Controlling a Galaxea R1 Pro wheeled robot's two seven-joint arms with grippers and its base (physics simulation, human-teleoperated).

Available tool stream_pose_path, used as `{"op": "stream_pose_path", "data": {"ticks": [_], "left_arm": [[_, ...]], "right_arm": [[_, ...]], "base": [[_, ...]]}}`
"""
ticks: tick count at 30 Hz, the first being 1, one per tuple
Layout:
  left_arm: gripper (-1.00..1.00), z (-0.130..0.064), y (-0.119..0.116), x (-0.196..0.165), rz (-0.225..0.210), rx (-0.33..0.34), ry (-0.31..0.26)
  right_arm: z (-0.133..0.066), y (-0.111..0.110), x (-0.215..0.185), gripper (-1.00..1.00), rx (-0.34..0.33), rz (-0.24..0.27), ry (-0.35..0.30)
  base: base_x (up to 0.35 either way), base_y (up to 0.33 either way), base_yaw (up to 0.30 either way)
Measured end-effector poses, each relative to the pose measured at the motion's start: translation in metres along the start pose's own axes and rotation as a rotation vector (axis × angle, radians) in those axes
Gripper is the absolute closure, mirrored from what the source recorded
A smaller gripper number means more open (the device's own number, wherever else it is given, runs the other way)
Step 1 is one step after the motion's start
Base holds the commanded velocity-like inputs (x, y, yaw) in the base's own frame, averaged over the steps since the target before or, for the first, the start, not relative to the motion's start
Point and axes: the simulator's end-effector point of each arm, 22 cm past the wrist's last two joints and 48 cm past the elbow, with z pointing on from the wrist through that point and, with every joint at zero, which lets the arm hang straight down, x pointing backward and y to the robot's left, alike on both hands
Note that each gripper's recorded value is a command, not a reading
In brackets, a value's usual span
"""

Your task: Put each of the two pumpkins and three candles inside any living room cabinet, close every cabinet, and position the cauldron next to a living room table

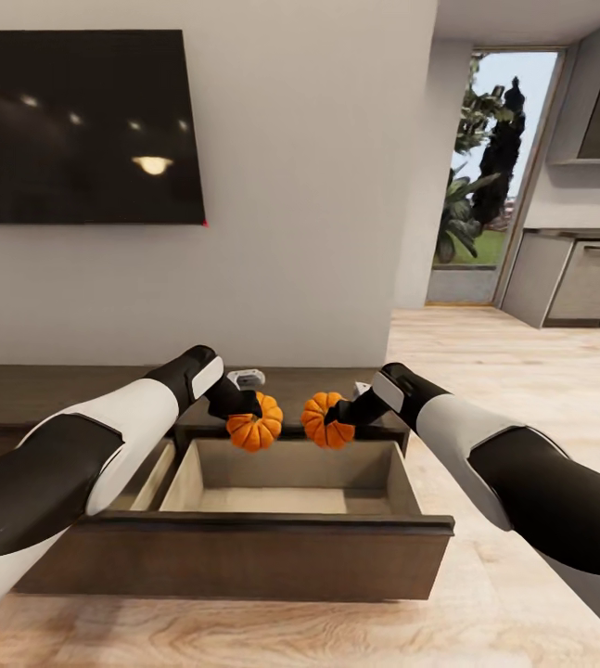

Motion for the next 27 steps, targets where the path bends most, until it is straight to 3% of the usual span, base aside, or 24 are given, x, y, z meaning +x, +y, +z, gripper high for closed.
{"op": "stream_pose_path", "data": {"ticks": [8, 13, 16, 27], "left_arm": [[1.00, 0.001, 0.000, 0.001, 0.000, 0.001, 0.006], [1.00, 0.001, -0.002, 0.005, -0.001, 0.011, 0.021], [1.00, 0.000, -0.002, 0.010, -0.004, 0.008, 0.046], [1.00, 0.029, 0.004, 0.026, -0.020, 0.015, 0.110]], "right_arm": [[0.000, -0.002, 0.003, 1.00, 0.003, 0.005, 0.014], [-0.001, -0.002, 0.025, 1.00, 0.005, 0.012, 0.111], [-0.002, -0.002, 0.030, 1.00, 0.007, 0.012, 0.137], [0.025, -0.011, 0.045, 1.00, 0.005, 0.028, 0.190]], "base": [[0.030, 0.000, 0.000], [0.000, 0.000, 0.000], [0.000, 0.000, 0.000], [0.000, 0.000, 0.000]]}}
